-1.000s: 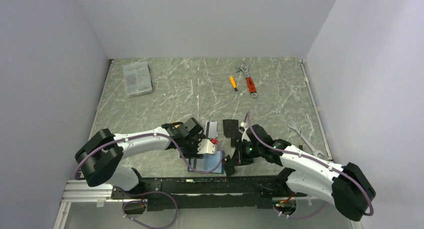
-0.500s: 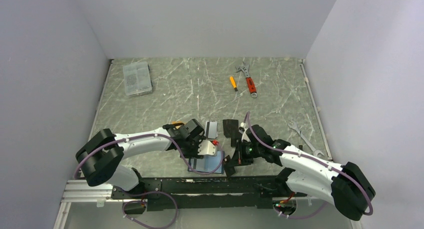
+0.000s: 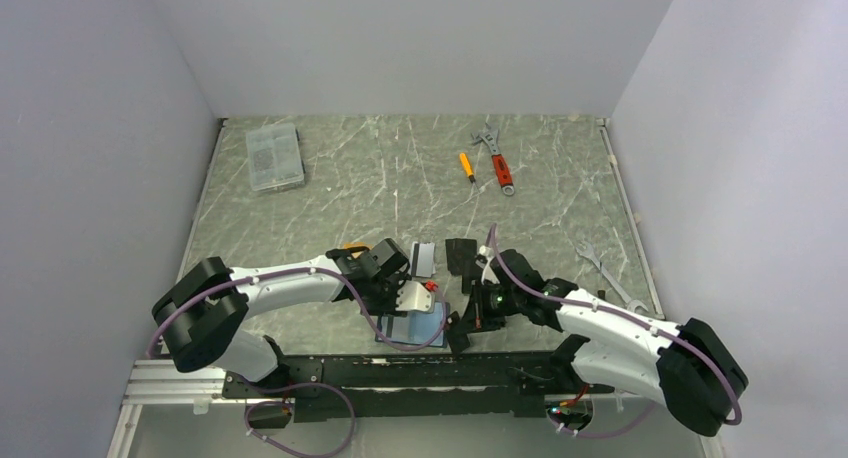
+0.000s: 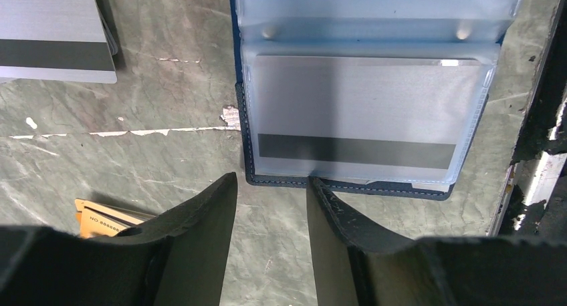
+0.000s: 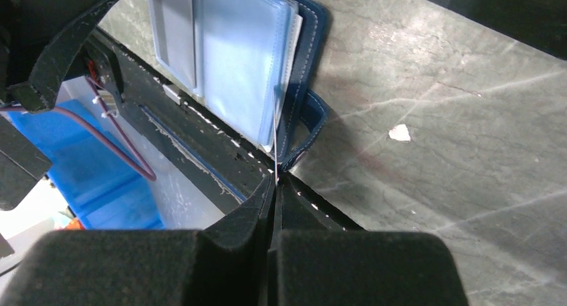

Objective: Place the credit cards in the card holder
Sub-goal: Insert the credit card into the card holder.

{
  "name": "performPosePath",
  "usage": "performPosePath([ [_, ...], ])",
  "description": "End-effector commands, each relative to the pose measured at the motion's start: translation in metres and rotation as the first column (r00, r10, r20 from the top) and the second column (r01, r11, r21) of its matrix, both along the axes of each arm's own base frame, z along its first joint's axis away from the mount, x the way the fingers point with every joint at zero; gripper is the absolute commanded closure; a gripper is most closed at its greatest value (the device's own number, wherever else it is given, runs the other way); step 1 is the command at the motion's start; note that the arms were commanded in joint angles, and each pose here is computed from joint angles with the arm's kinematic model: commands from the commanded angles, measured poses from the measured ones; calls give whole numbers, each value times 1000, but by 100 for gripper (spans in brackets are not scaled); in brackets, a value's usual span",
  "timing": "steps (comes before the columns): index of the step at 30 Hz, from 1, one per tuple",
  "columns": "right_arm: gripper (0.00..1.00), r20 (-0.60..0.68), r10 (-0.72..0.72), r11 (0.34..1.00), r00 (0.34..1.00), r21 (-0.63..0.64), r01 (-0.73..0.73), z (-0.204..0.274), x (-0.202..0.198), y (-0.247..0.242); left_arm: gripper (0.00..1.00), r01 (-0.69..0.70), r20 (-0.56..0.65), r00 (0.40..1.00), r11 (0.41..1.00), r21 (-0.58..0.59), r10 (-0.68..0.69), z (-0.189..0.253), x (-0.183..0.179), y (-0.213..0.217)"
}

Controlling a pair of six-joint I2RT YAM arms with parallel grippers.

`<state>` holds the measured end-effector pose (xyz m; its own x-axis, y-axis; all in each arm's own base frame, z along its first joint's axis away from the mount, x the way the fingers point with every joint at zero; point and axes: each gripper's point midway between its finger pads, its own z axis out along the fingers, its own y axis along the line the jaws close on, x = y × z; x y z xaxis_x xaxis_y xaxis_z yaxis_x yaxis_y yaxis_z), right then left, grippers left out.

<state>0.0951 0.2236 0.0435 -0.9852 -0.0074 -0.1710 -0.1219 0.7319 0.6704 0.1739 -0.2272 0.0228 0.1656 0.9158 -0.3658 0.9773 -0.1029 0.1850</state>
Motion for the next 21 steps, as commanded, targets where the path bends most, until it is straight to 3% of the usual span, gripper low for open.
performPosePath([
  [1,100,30,21,999,999,46,-23,7,5,10,52,15,26,1000,1000,-5,-15,5,5,-5],
  [13,100,18,22,998,1000,51,-23,1,4,11,55,17,26,1000,1000,-4,-17,8,5,-5],
  [21,100,114,63,979,992,186,-84,41,19,38,58,22,5,1000,999,-22,-22,14,1,-7],
])
